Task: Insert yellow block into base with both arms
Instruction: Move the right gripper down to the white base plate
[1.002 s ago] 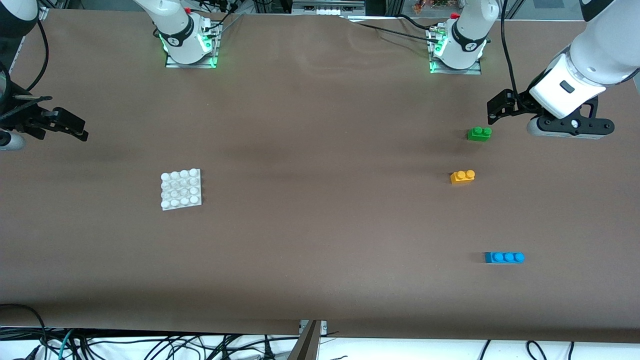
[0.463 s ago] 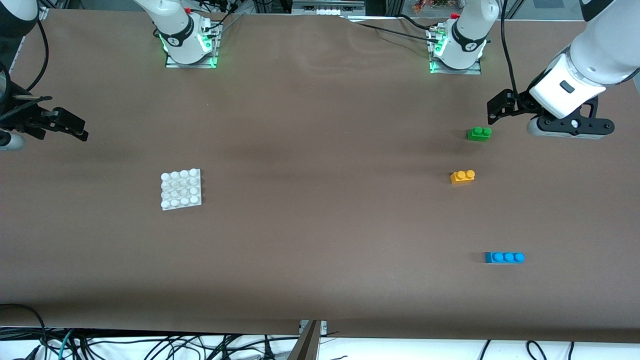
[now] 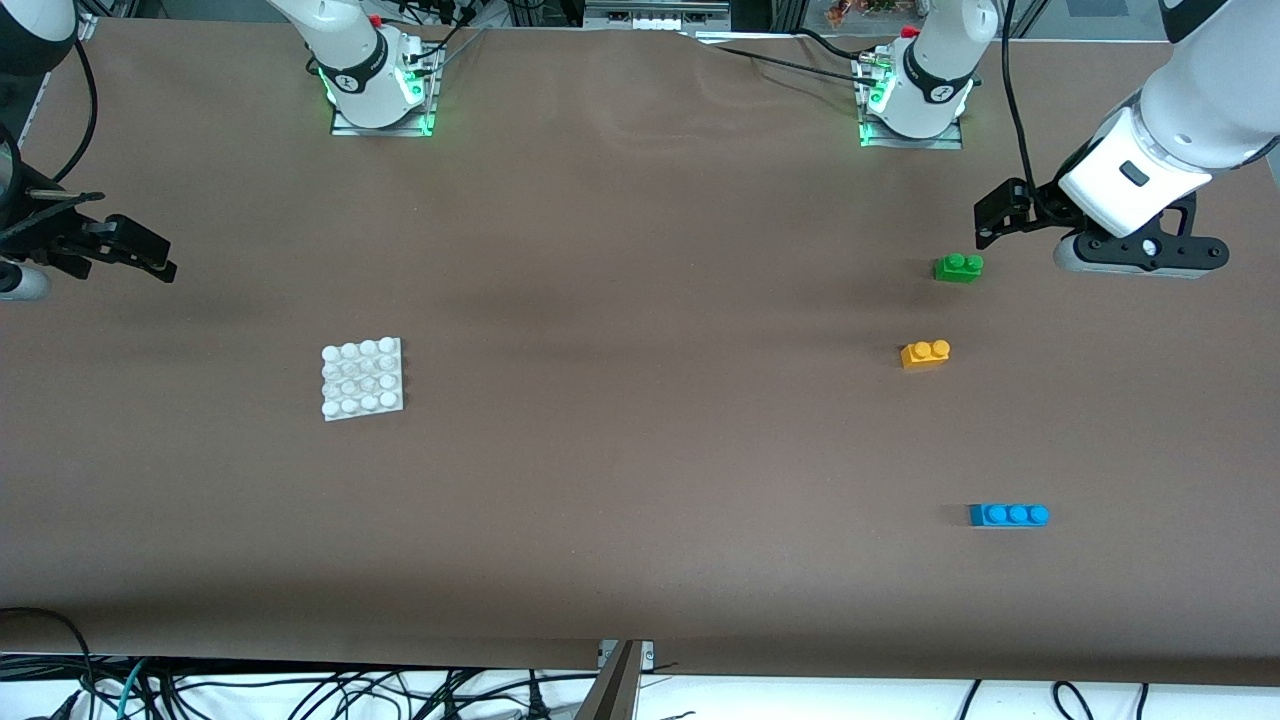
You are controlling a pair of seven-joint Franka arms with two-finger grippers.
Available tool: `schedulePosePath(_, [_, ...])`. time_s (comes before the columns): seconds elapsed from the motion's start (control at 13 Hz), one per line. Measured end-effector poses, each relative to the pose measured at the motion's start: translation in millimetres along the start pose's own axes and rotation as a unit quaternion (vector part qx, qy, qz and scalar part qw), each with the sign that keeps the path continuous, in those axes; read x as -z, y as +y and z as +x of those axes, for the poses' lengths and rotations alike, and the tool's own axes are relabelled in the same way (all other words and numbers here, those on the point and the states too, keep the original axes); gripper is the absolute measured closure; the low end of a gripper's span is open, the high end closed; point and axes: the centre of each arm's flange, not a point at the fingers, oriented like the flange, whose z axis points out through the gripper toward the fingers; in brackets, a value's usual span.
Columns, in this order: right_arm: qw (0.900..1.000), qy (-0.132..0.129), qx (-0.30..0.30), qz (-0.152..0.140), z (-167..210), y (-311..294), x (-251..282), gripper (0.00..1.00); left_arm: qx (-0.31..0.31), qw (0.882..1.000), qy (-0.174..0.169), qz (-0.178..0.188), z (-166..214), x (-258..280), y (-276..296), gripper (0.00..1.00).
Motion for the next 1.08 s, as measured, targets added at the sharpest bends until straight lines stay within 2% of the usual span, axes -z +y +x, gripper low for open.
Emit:
schedulePosePath(0.31, [1.000, -0.003, 0.000, 0.000, 0.6, 0.2, -2.8, 0.00, 0.000, 1.000, 0.000, 0.000, 0.1, 0.0, -0.4, 0.00])
schedulePosePath(0.54, [1.000, -0.022, -0.001, -0.001, 8.7, 0.6, -25.3, 0.00, 0.003, 1.000, 0.000, 0.000, 0.5, 0.1, -3.3, 0.00])
schedulePosePath(0.77, [0.998, -0.064, 0.000, -0.003, 26.0, -1.4, -80.7, 0.00, 0.005, 1.000, -0.001, 0.000, 0.9, -0.1, -6.0, 0.00])
schedulePosePath(1.0, [0.996, -0.089, -0.003, 0.004, 49.2, -3.2, -149.2, 0.00, 0.008, 1.000, -0.001, 0.000, 1.2, -0.5, -8.9, 0.00])
schedulePosePath(1.08, [0.996, -0.090, -0.006, 0.009, 56.8, -3.7, -171.0, 0.00, 0.008, 1.000, -0.002, 0.000, 1.3, -0.6, -9.3, 0.00])
